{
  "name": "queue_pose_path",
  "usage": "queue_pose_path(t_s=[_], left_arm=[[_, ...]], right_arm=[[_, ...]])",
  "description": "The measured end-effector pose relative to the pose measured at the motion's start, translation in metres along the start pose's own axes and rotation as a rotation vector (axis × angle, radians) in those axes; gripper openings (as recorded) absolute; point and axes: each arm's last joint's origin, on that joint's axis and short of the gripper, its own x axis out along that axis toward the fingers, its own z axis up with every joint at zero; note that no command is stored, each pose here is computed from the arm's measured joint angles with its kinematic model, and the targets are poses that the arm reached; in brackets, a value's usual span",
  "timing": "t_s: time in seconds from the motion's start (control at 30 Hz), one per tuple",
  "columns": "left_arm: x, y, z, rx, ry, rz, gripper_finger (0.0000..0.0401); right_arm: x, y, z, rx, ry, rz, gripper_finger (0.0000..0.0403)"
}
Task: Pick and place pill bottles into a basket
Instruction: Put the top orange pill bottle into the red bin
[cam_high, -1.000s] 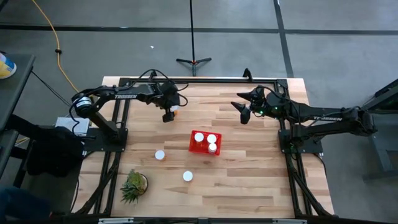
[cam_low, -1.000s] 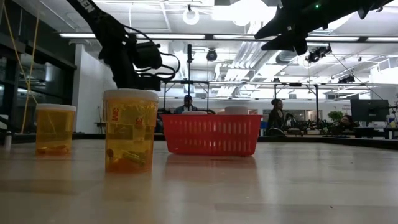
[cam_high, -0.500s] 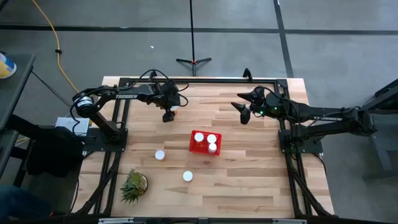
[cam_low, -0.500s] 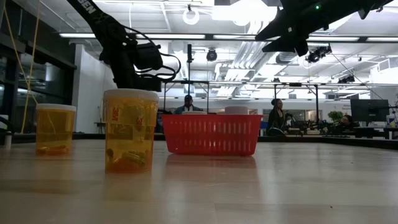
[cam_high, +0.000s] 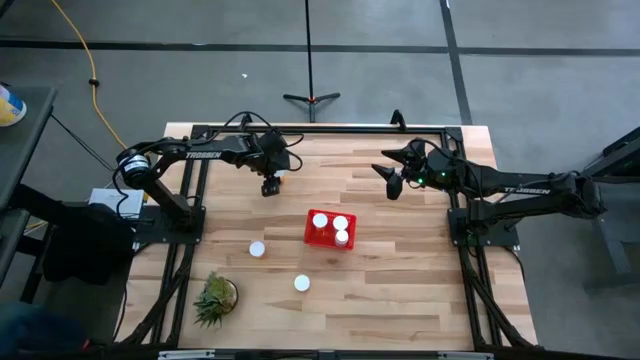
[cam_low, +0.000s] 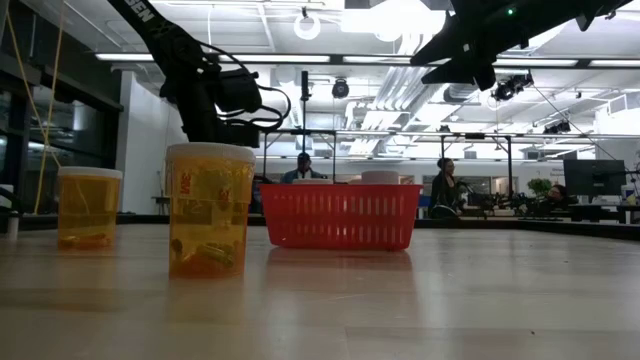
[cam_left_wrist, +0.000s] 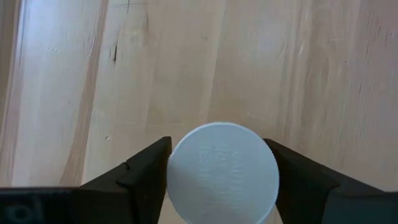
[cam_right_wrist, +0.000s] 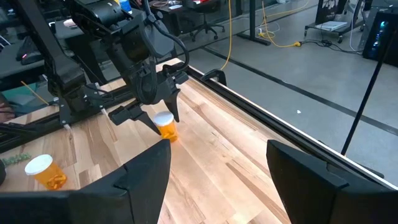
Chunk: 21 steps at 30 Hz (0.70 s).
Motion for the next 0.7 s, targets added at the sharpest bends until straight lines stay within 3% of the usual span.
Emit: queue_pose_path(t_s=[0.27, 0.7], left_arm=[[0.0000, 0.0000, 0.0000, 0.000, 0.000, 0.000, 0.0244], [-0.0006, -0.0006, -0.0012, -0.005, 0.013, -0.005, 0.0242]], right_arm=[[0.0000, 0.0000, 0.0000, 0.000, 0.000, 0.000, 0.0256], [0.0000, 0.0000, 0.0000, 0.000, 0.000, 0.000, 0.0256]])
